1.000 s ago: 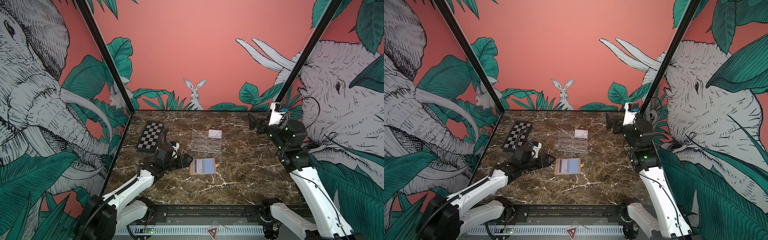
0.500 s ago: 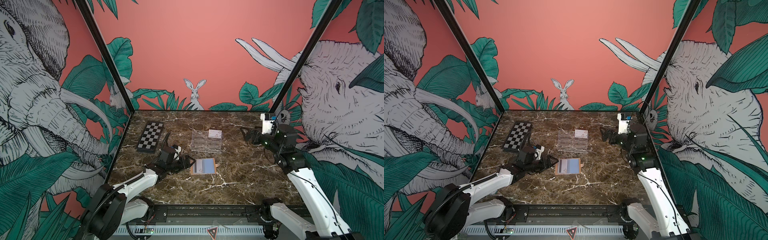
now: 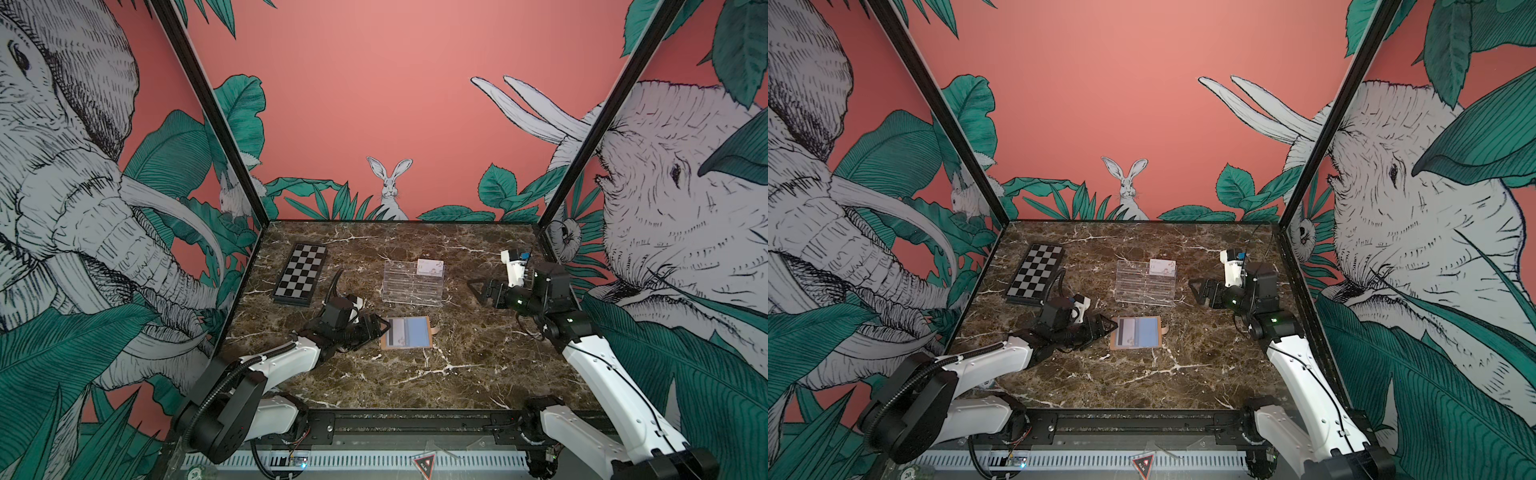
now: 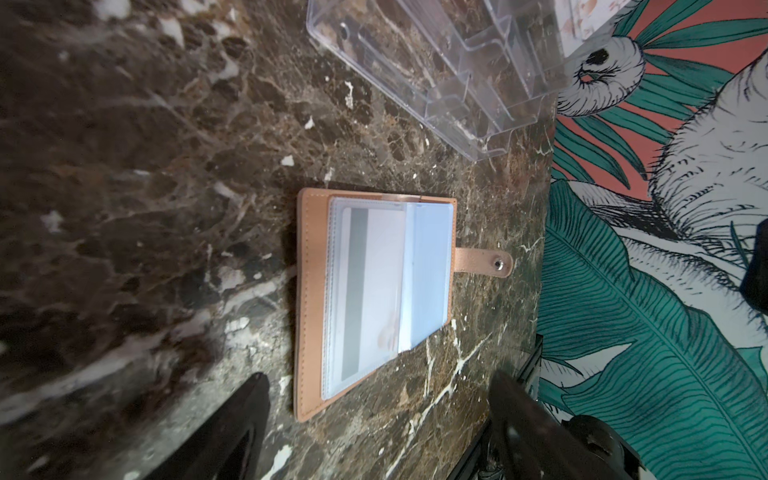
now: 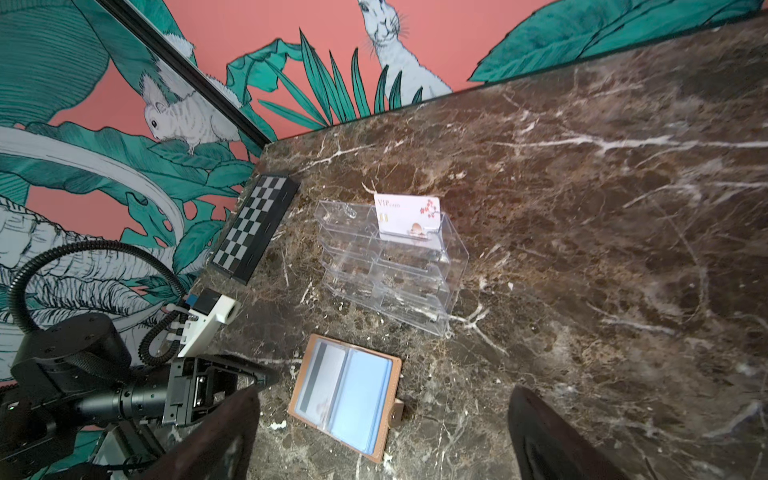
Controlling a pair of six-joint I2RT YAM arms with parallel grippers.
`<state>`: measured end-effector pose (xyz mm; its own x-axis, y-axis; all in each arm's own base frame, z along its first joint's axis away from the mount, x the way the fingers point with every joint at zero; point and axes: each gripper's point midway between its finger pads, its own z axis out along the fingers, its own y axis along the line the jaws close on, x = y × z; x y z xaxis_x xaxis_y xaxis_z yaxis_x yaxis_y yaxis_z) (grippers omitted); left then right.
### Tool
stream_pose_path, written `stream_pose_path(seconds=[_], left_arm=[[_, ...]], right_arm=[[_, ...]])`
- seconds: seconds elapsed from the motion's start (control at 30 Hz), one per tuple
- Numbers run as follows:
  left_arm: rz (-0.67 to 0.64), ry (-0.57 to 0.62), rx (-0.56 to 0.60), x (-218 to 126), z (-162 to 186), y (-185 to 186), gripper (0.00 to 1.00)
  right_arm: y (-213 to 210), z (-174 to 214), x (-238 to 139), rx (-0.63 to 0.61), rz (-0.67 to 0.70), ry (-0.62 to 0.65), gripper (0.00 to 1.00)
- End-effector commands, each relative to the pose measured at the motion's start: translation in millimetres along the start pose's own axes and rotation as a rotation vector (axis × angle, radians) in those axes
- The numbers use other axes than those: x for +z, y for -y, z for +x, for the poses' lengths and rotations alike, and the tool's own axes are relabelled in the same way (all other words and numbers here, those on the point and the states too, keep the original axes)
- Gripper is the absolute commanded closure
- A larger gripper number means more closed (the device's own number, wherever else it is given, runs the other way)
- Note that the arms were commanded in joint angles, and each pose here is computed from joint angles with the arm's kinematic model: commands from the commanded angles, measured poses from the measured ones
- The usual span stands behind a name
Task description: Take the credit cards out of the card holder
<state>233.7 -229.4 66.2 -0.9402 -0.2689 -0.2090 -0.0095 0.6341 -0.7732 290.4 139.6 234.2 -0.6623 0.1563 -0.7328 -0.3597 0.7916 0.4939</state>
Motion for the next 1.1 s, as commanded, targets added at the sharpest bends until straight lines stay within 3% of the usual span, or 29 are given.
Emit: stream_pose_path(seconds=[0.0, 0.57, 1.07], left_arm=[[0.028, 0.003, -0.003, 2.1, -1.4, 1.4, 0.16], [0.044, -0.039, -0.038, 16.0, 7.7, -10.5, 0.19], [0.013, -0.028, -0.031, 14.6, 8.9, -18.6, 0.23]], right_arm=[[-6.1, 10.4, 10.5, 0.005, -0.014, -0.031, 0.1], [-45.0, 94.9, 95.6, -0.017, -0.058, -0.283, 0.3], [-51.5, 133.0, 125.4, -0.04, -0.041, -0.381, 0.62]])
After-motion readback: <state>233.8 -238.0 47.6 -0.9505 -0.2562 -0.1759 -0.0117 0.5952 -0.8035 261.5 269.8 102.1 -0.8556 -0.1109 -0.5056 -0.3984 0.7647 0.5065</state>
